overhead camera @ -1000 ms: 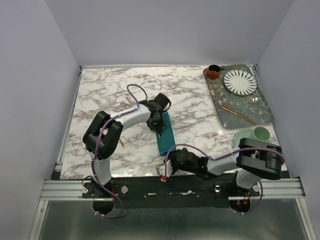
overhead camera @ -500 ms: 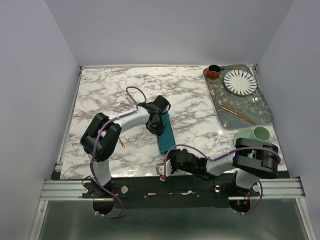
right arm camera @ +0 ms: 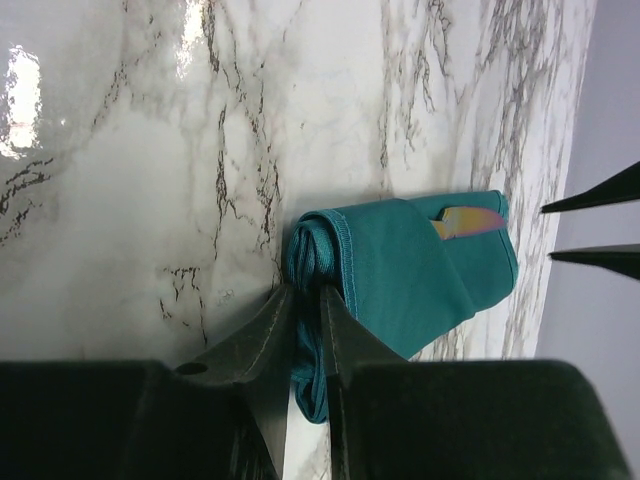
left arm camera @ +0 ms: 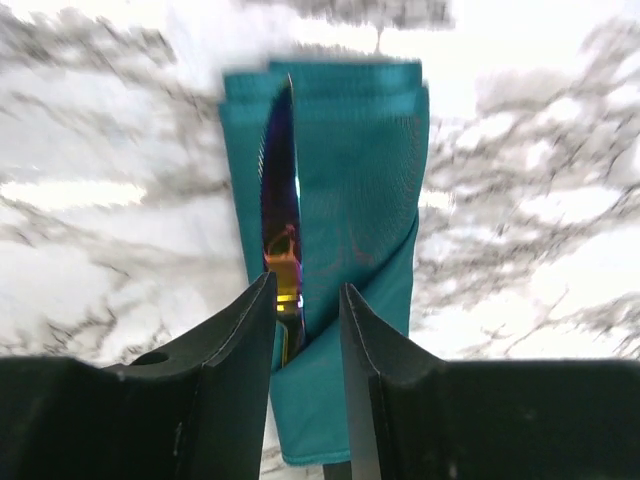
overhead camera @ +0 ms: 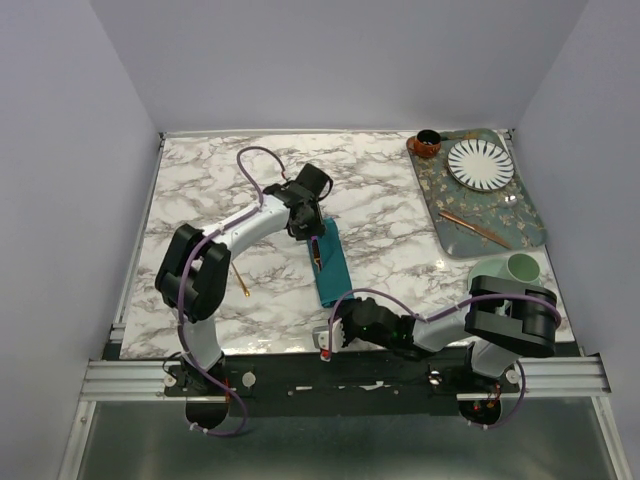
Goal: Fold the napkin into a case and place the utensils inside
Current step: Insert the knife into the folded napkin, then pick up the spoon from the center of the board.
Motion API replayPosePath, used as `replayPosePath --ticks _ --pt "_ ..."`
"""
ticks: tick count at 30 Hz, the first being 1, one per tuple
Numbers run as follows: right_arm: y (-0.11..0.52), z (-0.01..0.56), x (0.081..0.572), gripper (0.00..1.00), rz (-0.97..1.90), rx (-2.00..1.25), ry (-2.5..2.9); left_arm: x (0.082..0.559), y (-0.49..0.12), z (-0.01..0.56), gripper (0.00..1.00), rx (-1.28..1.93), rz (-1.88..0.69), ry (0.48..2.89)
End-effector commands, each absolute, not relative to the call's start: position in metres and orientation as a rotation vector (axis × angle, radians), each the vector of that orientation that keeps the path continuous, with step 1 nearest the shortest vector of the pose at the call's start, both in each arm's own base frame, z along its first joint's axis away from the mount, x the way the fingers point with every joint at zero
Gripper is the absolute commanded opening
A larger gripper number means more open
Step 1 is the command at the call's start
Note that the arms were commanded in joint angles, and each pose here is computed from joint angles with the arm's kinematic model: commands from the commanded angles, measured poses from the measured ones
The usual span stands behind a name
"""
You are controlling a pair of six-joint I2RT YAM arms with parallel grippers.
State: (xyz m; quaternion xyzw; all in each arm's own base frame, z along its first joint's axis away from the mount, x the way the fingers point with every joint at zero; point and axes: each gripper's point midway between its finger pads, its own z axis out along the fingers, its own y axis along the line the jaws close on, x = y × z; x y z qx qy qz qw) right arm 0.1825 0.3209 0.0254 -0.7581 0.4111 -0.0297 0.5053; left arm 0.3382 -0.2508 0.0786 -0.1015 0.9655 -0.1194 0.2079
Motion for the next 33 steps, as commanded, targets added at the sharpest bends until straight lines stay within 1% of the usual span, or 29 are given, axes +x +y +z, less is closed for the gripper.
replayPosePath --ticks 1,6,10,12,13,15,19,21,25,28,33 --pt "0.320 0.023 0.185 0.25 -0.077 -1.800 1.031 0.373 -0.219 0.088 0.41 -0.282 -0.215 2.620" --pt "0.328 0.022 0.189 0.25 -0.071 -1.784 1.064 0.392 -0.190 0.101 0.42 -0.299 -0.165 2.573" --pt "0.338 0.023 0.193 0.25 -0.069 -1.768 1.080 0.391 -0.141 0.111 0.43 -0.351 -0.078 2.549" --pt "0.345 0.025 0.194 0.26 -0.057 -1.763 1.072 0.377 -0.107 0.101 0.43 -0.389 -0.003 2.582" --pt "0.347 0.027 0.194 0.26 -0.052 -1.761 1.071 0.371 -0.096 0.108 0.43 -0.401 0.007 2.573" --pt "0.354 0.033 0.196 0.26 -0.045 -1.747 1.059 0.353 -0.063 0.095 0.43 -0.443 0.088 2.612" --pt "0.360 0.042 0.195 0.28 -0.022 -1.741 1.061 0.332 -0.024 0.092 0.43 -0.479 0.139 2.655" --pt "0.362 0.045 0.190 0.29 0.020 -1.744 1.076 0.318 -0.014 0.083 0.43 -0.483 0.171 2.711" --pt "0.360 0.050 0.178 0.30 0.089 -1.789 1.076 0.308 0.002 0.070 0.43 -0.516 0.211 2.757" --pt "0.354 0.051 0.173 0.31 0.109 -1.808 1.087 0.311 0.007 0.060 0.43 -0.534 0.222 2.776" --pt "0.339 0.049 0.168 0.31 0.111 -1.815 1.115 0.329 0.003 0.051 0.41 -0.514 0.178 2.770"
